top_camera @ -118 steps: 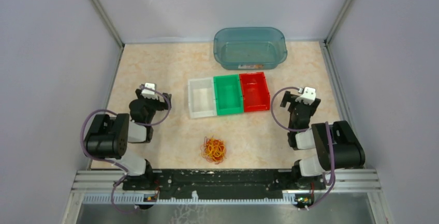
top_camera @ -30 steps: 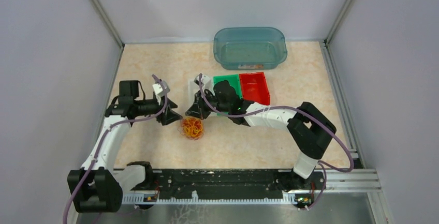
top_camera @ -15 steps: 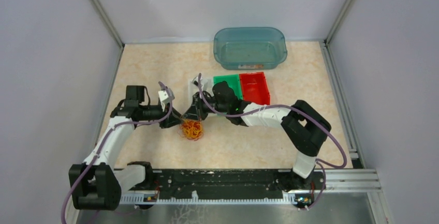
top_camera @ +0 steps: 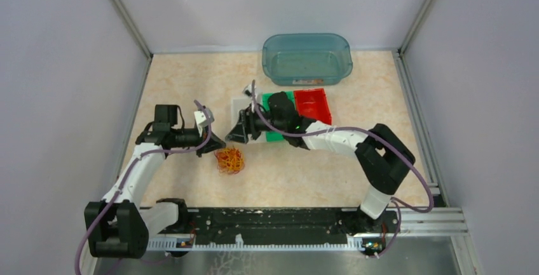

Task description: Untangle the cables

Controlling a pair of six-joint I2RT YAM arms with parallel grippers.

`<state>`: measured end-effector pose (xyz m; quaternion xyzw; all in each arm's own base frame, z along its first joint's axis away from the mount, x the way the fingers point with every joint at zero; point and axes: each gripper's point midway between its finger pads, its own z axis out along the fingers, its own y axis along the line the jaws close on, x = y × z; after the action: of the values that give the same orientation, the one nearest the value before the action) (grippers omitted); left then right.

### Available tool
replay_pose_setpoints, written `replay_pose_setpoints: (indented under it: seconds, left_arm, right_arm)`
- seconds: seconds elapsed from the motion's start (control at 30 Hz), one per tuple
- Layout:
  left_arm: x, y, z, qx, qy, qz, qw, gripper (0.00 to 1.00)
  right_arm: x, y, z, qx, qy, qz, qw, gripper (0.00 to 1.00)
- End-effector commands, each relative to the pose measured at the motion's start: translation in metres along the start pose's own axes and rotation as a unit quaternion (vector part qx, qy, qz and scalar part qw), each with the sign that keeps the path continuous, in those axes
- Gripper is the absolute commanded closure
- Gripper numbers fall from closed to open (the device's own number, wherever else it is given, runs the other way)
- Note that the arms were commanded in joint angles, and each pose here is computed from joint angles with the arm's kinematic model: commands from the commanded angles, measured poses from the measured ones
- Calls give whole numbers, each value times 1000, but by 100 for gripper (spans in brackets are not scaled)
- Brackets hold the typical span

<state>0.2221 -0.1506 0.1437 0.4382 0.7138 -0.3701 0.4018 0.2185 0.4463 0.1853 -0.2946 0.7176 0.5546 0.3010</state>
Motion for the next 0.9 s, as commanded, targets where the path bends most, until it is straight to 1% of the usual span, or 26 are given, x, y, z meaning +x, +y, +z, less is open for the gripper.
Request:
replay_pose_setpoints:
  seconds: [0.0, 0.07, 0.13, 0.2, 0.3, 0.4, 0.67, 0.73, 0.8, 0.87]
  left_arm:
    - [-13, -3, -3, 0, -12, 26, 1000, 100]
    - [-15, -2, -5, -6, -12, 32, 999, 100]
    - [-17, -3, -6, -7, -10, 31, 999, 100]
    - [-17, -2, -7, -7, -7, 28, 1000, 100]
    - [-18, -3, -8, -7, -6, 26, 1000, 100]
    - [-22, -5, -9, -4, -12, 29, 1000, 100]
    - [-30, -4, -11, -8, -14, 31, 999, 100]
    - [-31, -5, -11, -7, -16, 33, 999, 100]
    - [-31, -5, -11, -7, -16, 31, 999, 100]
    - [-32, -5, -11, -6, -16, 30, 999, 100]
  right_arm:
    - [-80, -18, -46, 72, -94, -30, 993, 36]
    - [-83, -46, -59, 149, -90, -42, 984, 32]
    - [-80, -80, -70, 241, -77, -52, 966, 32]
    - [-74, -111, -81, 318, -60, -57, 944, 36]
    - [-59, -148, -86, 390, -27, -56, 919, 44]
    - [-52, -167, -86, 427, -13, -45, 903, 51]
    - [-46, -190, -65, 465, -22, -24, 884, 59]
    - [-44, -199, -61, 489, -22, -12, 872, 66]
    - [-48, -206, -59, 516, -33, 0, 856, 78]
    - [-54, -211, -58, 530, -53, 9, 847, 86]
